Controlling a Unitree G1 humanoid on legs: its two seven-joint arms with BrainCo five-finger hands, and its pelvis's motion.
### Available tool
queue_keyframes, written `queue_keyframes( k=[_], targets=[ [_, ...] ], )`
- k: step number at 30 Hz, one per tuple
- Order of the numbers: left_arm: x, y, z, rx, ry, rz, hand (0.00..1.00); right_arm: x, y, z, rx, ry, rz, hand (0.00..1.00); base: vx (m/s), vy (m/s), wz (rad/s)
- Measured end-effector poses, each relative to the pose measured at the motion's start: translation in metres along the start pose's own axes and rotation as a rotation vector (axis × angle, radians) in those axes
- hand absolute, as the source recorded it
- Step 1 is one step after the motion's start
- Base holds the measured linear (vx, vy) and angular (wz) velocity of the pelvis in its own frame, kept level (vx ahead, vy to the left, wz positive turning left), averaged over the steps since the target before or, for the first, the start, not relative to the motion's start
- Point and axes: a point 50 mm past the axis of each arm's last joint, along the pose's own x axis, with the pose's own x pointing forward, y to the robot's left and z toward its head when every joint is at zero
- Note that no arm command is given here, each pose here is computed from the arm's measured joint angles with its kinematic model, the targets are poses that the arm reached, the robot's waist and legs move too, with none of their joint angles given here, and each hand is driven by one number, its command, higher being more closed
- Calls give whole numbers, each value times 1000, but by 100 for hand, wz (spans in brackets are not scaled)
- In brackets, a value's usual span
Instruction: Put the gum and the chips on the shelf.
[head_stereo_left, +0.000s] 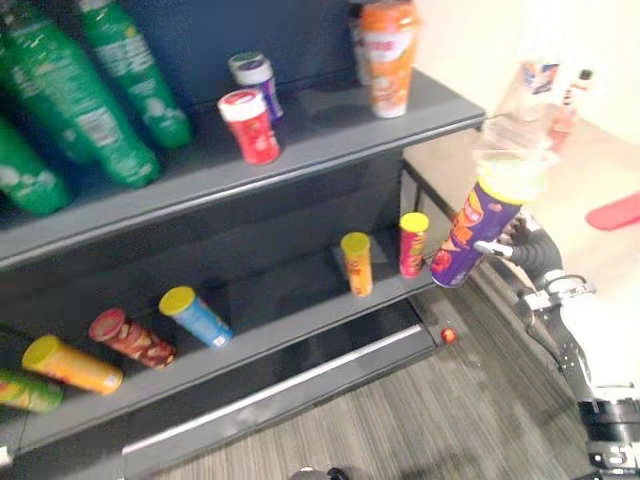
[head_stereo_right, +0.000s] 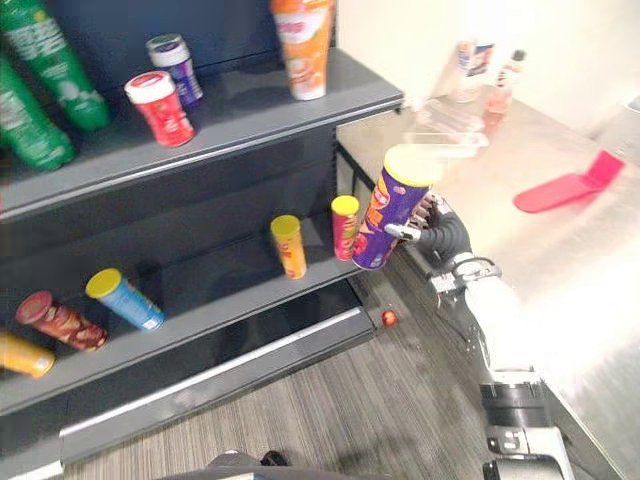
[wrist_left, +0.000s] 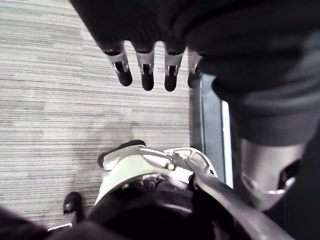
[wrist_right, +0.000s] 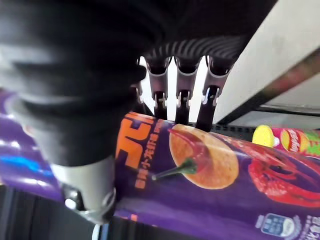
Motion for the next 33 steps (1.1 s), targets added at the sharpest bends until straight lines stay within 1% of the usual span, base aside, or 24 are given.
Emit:
queue_keyframes(
  k=[2, 4, 8, 10, 13, 16, 19, 22, 24, 33],
  targets=[
    [0, -1, -3, 19, 13, 9, 0, -4, 0, -6, -11, 24, -27, 100, -132, 117, 46],
    [0, 4, -5, 33, 11, 34, 0, -7, 5, -15, 32, 29, -55, 100, -116, 74, 26],
    [-1, 2, -4, 63, -22, 33, 0, -10, 3, -20, 12, 26, -84, 100, -84, 107, 10],
    [-2, 3, -4, 55, -35, 36, 0, -15, 0, -25, 13, 38, -100, 100, -77, 119, 7],
    [-2, 4, -3, 63, -42, 31, 0, -25, -5, -32, -25, 69, -122, 100, -123, 156, 18],
    [-4, 13, -1, 97, -43, 34, 0, -45, -3, -44, -23, 117, -138, 100, -59, 132, 23],
    [-2, 15, 8, 127, -47, 18, 0, -60, -4, -53, -47, 167, -148, 100, 37, 84, 109],
    [1, 16, 15, 129, -36, 21, 0, -58, -4, -44, -62, 125, -144, 100, 105, 14, 109],
    [1, 15, 16, 148, -30, 12, 0, -52, 2, -40, -57, 91, -107, 100, 85, 38, 62],
    [2, 10, 23, 151, -54, 1, 0, -23, 27, -22, -54, -34, 24, 100, 77, -8, 13]
  ],
)
